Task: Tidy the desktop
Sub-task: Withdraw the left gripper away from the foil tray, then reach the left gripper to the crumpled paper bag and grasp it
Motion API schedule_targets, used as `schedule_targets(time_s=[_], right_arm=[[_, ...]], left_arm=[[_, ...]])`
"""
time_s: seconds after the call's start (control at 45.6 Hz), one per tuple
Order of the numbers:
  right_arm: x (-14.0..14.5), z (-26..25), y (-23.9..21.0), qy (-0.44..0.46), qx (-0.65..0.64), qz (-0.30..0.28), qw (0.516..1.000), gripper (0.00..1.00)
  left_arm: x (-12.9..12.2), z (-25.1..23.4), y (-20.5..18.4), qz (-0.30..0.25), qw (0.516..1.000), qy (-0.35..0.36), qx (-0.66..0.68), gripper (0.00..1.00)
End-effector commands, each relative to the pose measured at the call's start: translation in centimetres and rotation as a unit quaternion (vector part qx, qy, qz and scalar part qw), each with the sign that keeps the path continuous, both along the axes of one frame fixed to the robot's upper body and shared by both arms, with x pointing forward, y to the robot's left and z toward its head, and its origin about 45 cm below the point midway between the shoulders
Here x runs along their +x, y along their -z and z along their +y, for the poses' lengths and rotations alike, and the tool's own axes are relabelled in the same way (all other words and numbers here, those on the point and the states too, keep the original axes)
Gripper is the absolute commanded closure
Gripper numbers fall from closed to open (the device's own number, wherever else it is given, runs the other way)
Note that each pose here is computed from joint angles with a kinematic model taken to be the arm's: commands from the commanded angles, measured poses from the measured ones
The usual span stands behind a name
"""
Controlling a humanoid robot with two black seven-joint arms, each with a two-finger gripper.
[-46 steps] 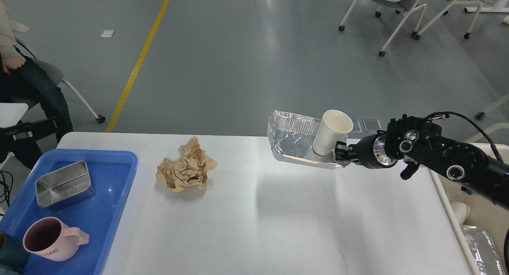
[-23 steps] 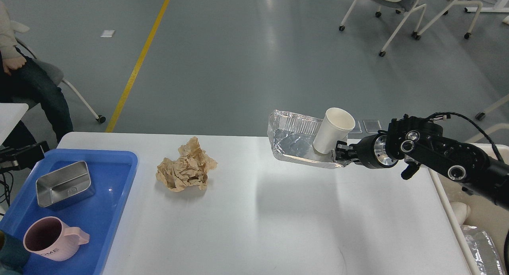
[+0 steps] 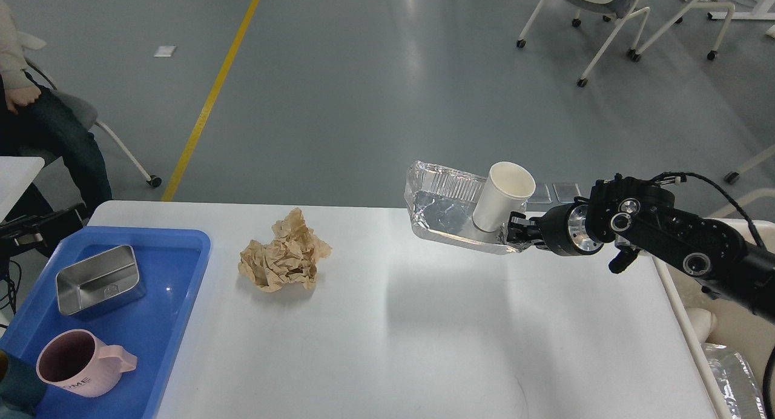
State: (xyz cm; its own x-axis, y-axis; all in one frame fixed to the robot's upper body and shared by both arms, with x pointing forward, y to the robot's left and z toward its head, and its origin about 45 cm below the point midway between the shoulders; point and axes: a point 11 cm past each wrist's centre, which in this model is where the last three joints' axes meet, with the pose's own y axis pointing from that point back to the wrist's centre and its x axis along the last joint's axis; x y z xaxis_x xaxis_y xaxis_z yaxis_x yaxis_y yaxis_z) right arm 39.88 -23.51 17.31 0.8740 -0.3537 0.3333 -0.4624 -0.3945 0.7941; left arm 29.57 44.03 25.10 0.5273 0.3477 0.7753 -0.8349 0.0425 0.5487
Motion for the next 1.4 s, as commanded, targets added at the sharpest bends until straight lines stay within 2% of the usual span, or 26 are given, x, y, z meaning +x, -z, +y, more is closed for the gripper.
schedule_targets(time_s=[0.0, 0.175, 0.395, 0.548, 0.68, 0.899, 1.097, 1.382], right_arm=[[-0.1, -0.1, 0.0, -0.001, -0.001, 0.0, 1.0, 1.0], [-0.1, 0.1, -0.1, -0.003, 0.0, 0.0, 1.0, 1.0], [-0.2, -0.4, -0.1, 0.0, -0.002, -0.001, 1.0, 1.0], [-0.4, -0.8, 0.1, 0.001, -0.003, 0.002, 1.0, 1.0], [-0.4, -1.1, 0.0, 0.004, -0.005, 0.001, 1.0, 1.0], [-0.5, -1.7, -0.3, 0.006, -0.008, -0.001, 1.0, 1.0], [-0.8, -2.5, -0.4, 0.01, -0.011, -0.001, 1.0, 1.0], [-0.9, -2.8, -0.3, 0.015, -0.009, 0.001, 1.0, 1.0]], left_arm=[[2.4, -2.5, 1.3, -0.012, 0.999, 0.008, -0.033, 0.12], [5.3, -6.7, 4.4, -0.003, 0.996, 0.029, -0.081, 0.12], [5.6, -11.9, 10.0, 0.031, 0.994, 0.088, -0.058, 0.11], [7.1, -12.9, 13.2, 0.038, 0.995, 0.087, -0.027, 0.1], [7.9, -15.8, 14.0, 0.037, 0.993, 0.099, -0.043, 0.1], [7.5, -19.7, 15.7, 0.043, 0.987, 0.156, -0.012, 0.1], [6.7, -19.9, 16.7, 0.049, 0.98, 0.192, 0.032, 0.09], [7.3, -18.3, 17.0, 0.049, 0.981, 0.181, 0.058, 0.09]])
